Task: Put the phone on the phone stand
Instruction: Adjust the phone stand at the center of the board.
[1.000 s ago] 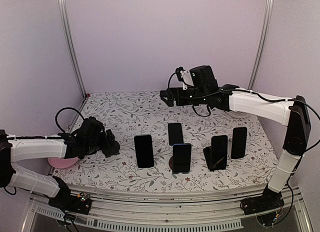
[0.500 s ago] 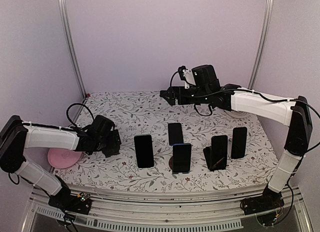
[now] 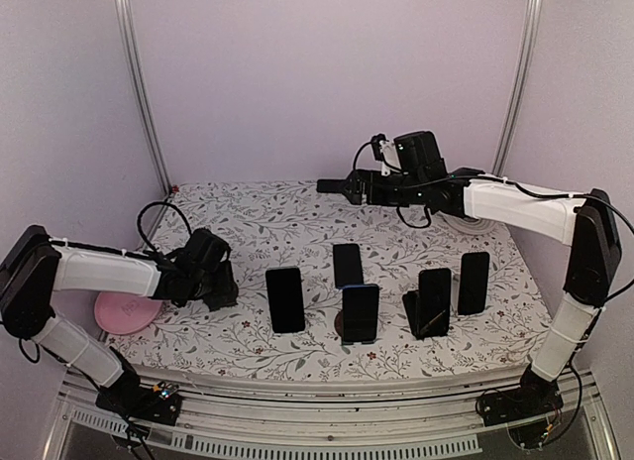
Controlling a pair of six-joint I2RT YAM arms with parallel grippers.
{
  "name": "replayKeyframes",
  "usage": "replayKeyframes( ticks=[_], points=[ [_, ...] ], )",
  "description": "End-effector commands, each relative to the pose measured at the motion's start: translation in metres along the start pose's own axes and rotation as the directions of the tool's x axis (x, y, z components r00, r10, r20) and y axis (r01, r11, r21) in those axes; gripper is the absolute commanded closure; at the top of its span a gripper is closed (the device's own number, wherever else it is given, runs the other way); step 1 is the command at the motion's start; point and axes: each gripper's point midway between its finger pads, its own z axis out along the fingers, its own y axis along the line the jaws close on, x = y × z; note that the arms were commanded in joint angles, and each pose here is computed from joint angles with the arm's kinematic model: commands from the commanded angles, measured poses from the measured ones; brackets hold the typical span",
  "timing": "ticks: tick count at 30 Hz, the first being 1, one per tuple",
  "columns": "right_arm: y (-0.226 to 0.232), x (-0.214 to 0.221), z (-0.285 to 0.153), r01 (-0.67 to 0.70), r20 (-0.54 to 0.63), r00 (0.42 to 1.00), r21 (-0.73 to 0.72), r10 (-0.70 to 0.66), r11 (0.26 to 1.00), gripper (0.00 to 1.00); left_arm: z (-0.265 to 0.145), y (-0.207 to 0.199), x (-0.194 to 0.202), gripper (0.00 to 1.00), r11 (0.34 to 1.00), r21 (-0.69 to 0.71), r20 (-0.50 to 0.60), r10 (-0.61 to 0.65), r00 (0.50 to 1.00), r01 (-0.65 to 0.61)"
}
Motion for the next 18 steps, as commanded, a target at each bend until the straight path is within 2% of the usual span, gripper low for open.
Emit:
replayKeyframes(
  ticks=[1,12,18],
  points=[
    [-0.017,0.01,0.014,-0.037,-0.049,0.998,0.013,0.038,0.999,0.01,-0.006,-0.022,0.003,0.42,0.991,0.126,0.001,0.047,0.999,-0.047],
    [-0.054,0.05,0.048,0.01,-0.186,0.982,0.153,0.019,0.988,0.01,-0.02,-0.047,0.027,0.42,0.955,0.277,-0.057,0.125,0.991,-0.105],
    [-0.065,0.074,0.068,0.026,-0.254,0.967,0.181,0.021,0.983,0.0,-0.027,-0.05,0.039,0.42,0.952,0.285,-0.088,0.146,0.985,-0.116]
  ],
)
